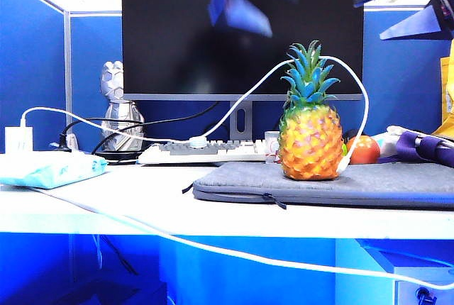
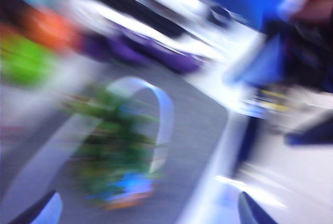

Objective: Pick up the pineapple and place it above the gray bag.

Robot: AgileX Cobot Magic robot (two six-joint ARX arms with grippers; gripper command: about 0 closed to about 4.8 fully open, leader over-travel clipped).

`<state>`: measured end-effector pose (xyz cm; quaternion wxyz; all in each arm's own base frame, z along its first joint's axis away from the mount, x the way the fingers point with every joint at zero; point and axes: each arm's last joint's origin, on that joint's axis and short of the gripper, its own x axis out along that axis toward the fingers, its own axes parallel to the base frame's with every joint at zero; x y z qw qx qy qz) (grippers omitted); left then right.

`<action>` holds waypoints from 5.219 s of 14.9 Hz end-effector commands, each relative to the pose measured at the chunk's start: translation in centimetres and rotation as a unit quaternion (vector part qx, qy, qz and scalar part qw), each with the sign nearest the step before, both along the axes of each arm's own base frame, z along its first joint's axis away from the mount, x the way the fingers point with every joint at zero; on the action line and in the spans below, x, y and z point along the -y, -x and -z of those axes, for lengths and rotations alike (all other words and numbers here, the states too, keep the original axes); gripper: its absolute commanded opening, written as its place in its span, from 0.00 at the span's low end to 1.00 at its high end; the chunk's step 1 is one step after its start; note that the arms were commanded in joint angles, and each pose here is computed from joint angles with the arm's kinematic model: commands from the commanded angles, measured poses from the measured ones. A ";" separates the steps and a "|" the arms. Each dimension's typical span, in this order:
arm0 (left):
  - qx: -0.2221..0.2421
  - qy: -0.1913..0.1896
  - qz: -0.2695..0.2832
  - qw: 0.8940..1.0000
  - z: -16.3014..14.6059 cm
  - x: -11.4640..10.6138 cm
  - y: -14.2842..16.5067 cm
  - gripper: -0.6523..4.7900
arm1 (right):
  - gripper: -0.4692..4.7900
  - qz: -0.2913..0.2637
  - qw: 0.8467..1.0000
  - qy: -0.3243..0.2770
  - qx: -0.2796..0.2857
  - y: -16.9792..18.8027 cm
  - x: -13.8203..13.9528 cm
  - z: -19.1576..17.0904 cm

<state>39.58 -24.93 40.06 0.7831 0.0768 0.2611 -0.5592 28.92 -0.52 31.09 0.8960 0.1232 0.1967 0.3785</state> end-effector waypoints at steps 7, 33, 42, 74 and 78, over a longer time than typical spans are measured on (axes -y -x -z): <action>0.118 -0.111 -0.267 0.950 -11.5 -10.5 9.8 1.00 | 1.00 0.070 0.990 0.010 0.126 9.1 0.5 -9.9; 0.226 0.046 -0.478 0.847 4.9 -24.0 35.9 1.00 | 1.00 0.151 0.974 0.026 0.166 23.7 -1.4 -4.5; 0.227 0.190 -0.521 0.800 10.4 -24.5 36.6 1.00 | 1.00 0.336 0.910 -0.018 0.241 26.6 -1.0 0.1; 0.254 0.090 -0.529 0.805 19.3 -22.2 31.4 0.11 | 0.09 0.371 0.920 -0.019 0.123 20.1 0.5 12.0; 0.263 0.107 -0.529 0.800 21.7 -21.8 30.6 0.11 | 0.09 0.358 0.923 -0.024 0.139 19.7 0.3 12.7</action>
